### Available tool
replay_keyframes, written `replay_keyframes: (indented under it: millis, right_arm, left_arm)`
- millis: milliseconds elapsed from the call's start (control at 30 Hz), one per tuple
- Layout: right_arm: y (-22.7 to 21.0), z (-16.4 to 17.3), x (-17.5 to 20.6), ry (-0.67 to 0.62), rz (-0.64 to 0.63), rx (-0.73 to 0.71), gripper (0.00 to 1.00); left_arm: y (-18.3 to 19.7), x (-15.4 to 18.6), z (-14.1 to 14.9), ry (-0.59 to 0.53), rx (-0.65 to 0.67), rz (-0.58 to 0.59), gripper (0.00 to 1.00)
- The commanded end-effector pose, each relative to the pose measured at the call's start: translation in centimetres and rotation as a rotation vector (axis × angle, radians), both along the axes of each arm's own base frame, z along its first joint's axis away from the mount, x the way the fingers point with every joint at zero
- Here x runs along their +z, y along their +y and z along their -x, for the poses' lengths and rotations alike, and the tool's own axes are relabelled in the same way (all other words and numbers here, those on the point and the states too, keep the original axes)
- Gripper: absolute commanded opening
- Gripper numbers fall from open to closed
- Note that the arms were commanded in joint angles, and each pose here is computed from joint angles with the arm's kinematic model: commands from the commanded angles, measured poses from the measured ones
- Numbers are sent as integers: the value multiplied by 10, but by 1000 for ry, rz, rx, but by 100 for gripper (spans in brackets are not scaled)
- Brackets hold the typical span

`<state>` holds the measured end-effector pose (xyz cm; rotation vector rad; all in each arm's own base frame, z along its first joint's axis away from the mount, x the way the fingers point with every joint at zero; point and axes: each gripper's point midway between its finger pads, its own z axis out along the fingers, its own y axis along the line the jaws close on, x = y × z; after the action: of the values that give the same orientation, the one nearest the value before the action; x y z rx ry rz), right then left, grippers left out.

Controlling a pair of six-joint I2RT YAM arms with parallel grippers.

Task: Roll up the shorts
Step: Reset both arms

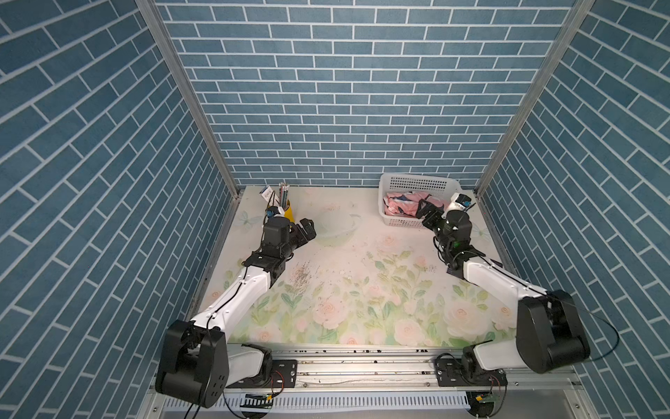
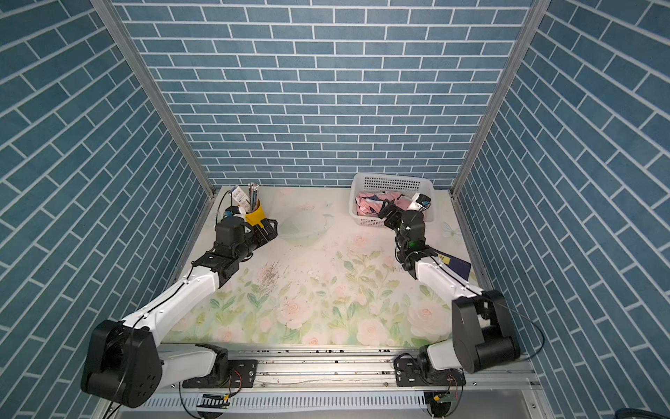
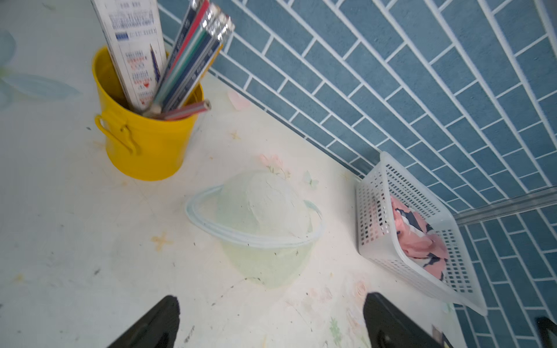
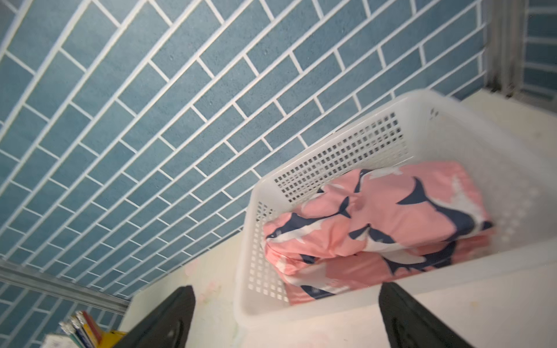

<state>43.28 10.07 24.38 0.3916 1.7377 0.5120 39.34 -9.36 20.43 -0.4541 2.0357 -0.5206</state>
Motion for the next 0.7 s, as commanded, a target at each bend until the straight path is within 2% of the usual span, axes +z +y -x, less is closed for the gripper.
replay_keyframes:
  millis: [0, 100, 233, 300, 433, 533, 667]
  right_arm:
    - [-21, 23, 20, -64, 255, 18, 100]
    - [-60, 39, 9, -7, 381, -125, 100]
    - [-100, 69, -17, -7, 566, -281, 100]
    - [-117, 85, -30, -21, 580, -361, 100]
    - [-128, 100, -64, -19, 619, -377, 100]
    - [-127, 104, -82, -30, 631, -358, 100]
    - [-121, 106, -87, -105, 658, -328, 100]
  left_arm:
    - [30, 1, 0, 23, 92, -189, 100]
    - [63, 6, 5, 6, 213, -359, 100]
    - [109, -3, 22, 20, 340, -618, 100]
    - [128, -13, 32, 12, 387, -701, 100]
    - [157, -34, 38, -36, 469, -655, 100]
    - [158, -50, 40, -99, 467, -661, 100]
    - [153, -64, 38, -176, 449, -662, 100]
